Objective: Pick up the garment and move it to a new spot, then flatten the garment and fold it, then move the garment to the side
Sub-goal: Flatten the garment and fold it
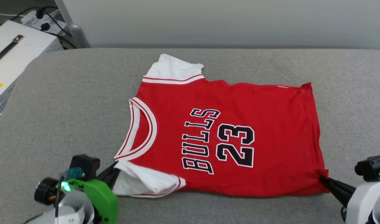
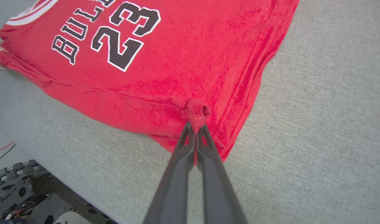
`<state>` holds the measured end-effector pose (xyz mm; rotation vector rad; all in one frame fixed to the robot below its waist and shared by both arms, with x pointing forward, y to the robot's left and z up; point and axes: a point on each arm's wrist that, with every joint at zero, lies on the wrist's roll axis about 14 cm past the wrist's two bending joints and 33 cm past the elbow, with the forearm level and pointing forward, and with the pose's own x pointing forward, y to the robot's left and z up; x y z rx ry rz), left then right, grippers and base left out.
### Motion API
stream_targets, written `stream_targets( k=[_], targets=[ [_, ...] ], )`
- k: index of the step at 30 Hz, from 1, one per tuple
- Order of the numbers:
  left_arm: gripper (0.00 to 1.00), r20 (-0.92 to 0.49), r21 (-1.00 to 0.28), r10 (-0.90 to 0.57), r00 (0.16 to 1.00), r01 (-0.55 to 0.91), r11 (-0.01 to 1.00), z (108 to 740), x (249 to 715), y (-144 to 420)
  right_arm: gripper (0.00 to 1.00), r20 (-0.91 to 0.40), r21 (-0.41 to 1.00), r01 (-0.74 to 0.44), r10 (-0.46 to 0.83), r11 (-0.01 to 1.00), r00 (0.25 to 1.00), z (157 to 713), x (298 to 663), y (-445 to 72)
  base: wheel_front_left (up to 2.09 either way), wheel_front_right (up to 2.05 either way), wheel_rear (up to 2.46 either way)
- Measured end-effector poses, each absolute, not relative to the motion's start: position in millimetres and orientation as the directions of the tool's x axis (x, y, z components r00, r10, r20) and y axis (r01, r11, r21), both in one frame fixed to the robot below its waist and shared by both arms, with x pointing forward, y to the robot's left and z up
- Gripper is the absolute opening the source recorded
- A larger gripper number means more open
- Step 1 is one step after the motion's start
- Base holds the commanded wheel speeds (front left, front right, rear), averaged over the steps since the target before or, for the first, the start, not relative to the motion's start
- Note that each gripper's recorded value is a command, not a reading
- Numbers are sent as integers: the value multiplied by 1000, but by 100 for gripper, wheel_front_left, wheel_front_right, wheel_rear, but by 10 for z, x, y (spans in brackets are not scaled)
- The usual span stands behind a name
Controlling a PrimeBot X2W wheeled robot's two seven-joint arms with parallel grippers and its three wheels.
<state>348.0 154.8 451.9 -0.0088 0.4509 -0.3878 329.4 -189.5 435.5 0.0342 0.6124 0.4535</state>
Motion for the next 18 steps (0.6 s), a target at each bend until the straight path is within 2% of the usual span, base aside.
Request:
stream_targets(
  k=[10, 18],
  targets=[
    [0, -385, -19, -402, 831, 429, 903, 4647, 4360, 1496, 0, -528, 176, -364, 400, 915, 749, 4430, 3745, -1924, 0, 0, 0],
    [0, -465, -12, -402, 789, 449, 894, 4295, 4766, 1452, 0, -575, 191, -318, 369, 928, 730, 4172, 4038, -1989, 0, 0, 0]
  ],
)
